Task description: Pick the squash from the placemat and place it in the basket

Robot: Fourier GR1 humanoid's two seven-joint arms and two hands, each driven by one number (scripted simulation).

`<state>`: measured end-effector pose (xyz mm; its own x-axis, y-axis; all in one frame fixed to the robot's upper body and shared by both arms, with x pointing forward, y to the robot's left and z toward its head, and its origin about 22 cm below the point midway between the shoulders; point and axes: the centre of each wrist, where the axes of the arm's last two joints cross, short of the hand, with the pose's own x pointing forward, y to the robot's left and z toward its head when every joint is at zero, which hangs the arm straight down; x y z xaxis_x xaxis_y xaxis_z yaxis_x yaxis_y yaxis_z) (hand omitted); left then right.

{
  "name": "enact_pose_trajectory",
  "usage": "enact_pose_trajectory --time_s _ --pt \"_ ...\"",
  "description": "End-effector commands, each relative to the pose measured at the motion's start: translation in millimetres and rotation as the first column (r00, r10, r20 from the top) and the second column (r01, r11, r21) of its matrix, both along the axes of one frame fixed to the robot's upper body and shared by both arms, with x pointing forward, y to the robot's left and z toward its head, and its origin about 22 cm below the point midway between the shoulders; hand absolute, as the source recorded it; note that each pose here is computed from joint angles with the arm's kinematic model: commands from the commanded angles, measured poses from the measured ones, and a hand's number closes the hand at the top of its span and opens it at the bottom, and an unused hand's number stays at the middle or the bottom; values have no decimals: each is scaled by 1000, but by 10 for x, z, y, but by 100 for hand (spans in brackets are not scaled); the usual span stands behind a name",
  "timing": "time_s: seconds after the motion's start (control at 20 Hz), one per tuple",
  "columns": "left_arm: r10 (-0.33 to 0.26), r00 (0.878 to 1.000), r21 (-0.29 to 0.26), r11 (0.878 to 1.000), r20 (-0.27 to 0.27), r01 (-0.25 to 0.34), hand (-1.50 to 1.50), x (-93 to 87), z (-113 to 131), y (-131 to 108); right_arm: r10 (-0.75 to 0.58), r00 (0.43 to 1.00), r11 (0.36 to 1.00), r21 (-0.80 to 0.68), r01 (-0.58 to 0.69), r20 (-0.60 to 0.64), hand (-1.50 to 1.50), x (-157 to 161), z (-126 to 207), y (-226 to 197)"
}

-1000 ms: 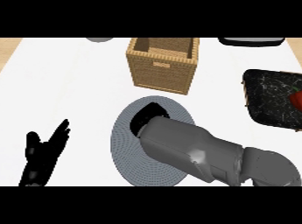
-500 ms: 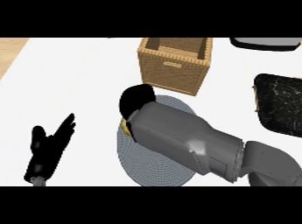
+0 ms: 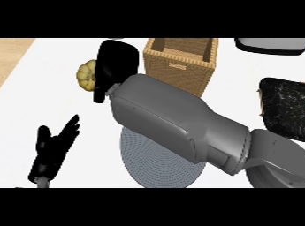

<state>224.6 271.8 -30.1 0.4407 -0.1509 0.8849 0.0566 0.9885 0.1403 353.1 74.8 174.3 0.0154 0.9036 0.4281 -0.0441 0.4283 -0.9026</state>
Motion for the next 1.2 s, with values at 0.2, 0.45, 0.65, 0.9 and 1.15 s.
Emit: enact_pose_trajectory --time_s 0.2,0.45,0.65,0.9,1.15 --pt "19 996 12 1000 -83 -18 0 -99 -120 122 -290 924 897 408 172 247 150 43 710 200" --pt "39 996 14 999 -78 -38 0 -60 -97 99 -395 870 872 418 255 294 150 81 1112 274" --pt "59 994 16 998 -89 -58 0 -188 -165 138 -459 836 837 463 292 302 150 146 1252 249" --pt "70 995 18 997 -68 -69 0 -96 -140 98 -516 803 816 458 354 299 150 253 1500 181" --pt "62 996 2 998 -64 -62 0 -236 -158 106 -551 788 804 429 413 274 150 464 1316 -11"
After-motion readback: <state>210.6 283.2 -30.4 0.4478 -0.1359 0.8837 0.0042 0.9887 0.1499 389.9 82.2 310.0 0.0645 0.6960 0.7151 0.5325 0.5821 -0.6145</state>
